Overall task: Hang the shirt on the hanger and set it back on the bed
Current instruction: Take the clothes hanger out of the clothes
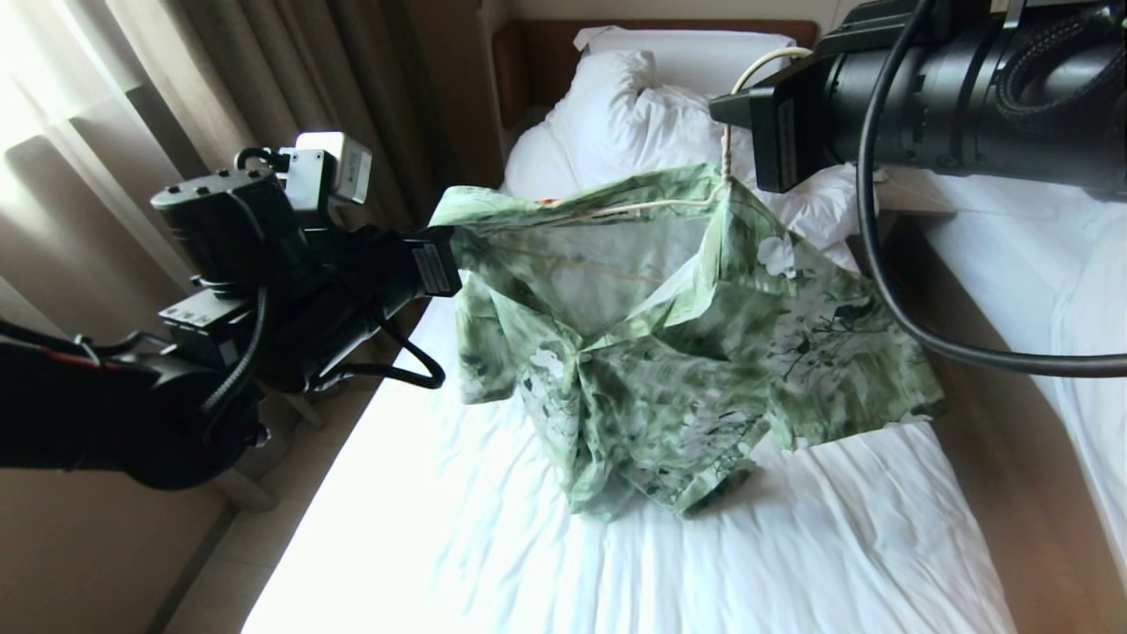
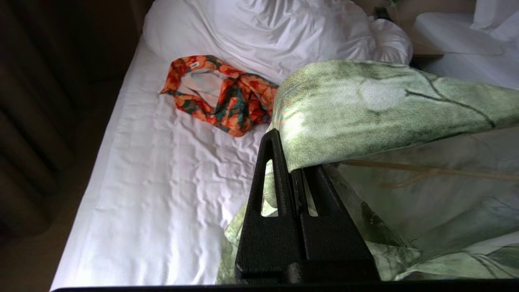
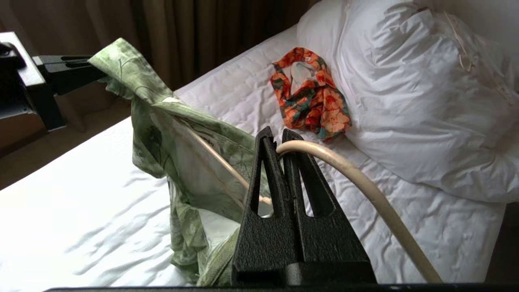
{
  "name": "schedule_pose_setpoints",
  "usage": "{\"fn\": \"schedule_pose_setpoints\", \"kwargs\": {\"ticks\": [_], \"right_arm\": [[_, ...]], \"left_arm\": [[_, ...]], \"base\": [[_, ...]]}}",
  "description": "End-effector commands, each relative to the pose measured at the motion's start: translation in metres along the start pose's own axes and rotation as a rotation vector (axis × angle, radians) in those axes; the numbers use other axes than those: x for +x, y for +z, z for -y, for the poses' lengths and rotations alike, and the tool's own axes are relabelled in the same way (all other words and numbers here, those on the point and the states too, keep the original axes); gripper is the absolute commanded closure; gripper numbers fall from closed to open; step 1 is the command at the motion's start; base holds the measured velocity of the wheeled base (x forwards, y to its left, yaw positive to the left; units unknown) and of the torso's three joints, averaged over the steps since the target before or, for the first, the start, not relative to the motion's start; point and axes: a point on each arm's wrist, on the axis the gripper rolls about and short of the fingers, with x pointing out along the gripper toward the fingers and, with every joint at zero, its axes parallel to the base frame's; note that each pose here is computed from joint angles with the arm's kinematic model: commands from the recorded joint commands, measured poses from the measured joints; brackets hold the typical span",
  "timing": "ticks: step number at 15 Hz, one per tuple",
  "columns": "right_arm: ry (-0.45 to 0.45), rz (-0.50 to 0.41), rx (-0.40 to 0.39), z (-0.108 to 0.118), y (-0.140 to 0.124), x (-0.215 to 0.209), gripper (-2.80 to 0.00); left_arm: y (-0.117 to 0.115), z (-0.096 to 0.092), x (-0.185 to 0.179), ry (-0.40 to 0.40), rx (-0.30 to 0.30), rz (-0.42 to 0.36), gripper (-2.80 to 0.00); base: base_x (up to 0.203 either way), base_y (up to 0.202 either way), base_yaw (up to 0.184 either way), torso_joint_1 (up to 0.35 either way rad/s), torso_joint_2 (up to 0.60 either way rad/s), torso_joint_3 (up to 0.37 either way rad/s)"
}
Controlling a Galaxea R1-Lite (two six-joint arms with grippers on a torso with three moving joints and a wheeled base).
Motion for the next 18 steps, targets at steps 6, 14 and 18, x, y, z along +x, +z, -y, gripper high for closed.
{"fn": "schedule_pose_setpoints", "kwargs": {"ticks": [6, 14, 18], "right_arm": [[-0.017, 0.025, 0.004, 0.004, 0.003, -0.003, 0.0], [-0.018, 0.02, 0.003, 0.004, 0.001, -0.001, 0.0], [-0.02, 0.017, 0.004, 0.004, 0.0, 0.001, 0.0]], "left_arm": [[-0.002, -0.013, 0.012, 0.044, 0.008, 0.015, 0.0], [-0.007, -0.012, 0.011, 0.037, 0.012, -0.002, -2.8], [-0.017, -0.006, 0.003, -0.054, 0.015, -0.05, -2.8]], "base": [[0.0, 0.0, 0.0, 0.0, 0.0, 0.0], [0.0, 0.0, 0.0, 0.0, 0.0, 0.0], [0.0, 0.0, 0.0, 0.0, 0.0, 0.0]]}}
